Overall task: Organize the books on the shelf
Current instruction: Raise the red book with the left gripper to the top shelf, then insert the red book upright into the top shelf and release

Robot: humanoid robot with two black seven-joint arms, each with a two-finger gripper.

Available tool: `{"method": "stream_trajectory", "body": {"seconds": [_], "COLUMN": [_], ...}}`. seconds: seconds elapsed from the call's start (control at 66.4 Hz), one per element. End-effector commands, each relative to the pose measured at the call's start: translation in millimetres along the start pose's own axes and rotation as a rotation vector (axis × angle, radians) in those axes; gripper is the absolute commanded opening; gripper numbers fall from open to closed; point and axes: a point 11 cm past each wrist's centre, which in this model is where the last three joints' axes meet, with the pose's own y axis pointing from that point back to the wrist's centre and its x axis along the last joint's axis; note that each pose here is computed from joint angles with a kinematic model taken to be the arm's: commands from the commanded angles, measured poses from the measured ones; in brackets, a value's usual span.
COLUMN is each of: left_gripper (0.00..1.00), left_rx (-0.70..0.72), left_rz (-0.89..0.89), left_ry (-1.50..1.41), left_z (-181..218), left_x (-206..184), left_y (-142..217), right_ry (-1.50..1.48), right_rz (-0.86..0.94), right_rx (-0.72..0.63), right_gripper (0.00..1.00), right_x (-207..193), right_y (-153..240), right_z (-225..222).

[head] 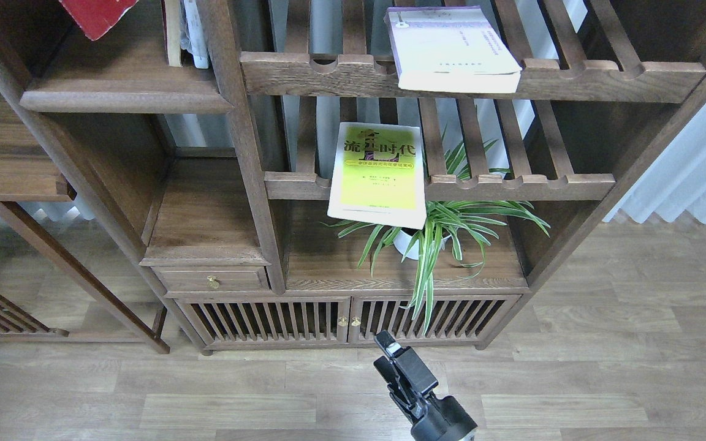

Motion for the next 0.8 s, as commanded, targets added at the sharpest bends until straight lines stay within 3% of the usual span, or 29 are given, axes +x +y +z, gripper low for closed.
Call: {"method": "stream_trajectory", "body": {"seconds": [0.0,0.512,0.783], "left_gripper": [0.03,0.03,0.03], "left_rx": [0.031,0.08,0.097], "left_rz": [0.01,0.026,-0.004], "left_ry": [-0.015,-0.005,0.047], "left_z": [-1,9,-7], "left_x": [2,3,-18], "left_y": [-6,-30,-55], "right_ry": [0.0,0.001,0.002], "right_rz": [-0.001,-0.004,-0.003], "right_rx": [0.001,-0.003,-0.005], "right_gripper": [0.99,0.99,0.99], "right_x": [0,-1,-1], "right_y": [0,0,0], "right_z": [0,0,1]}}
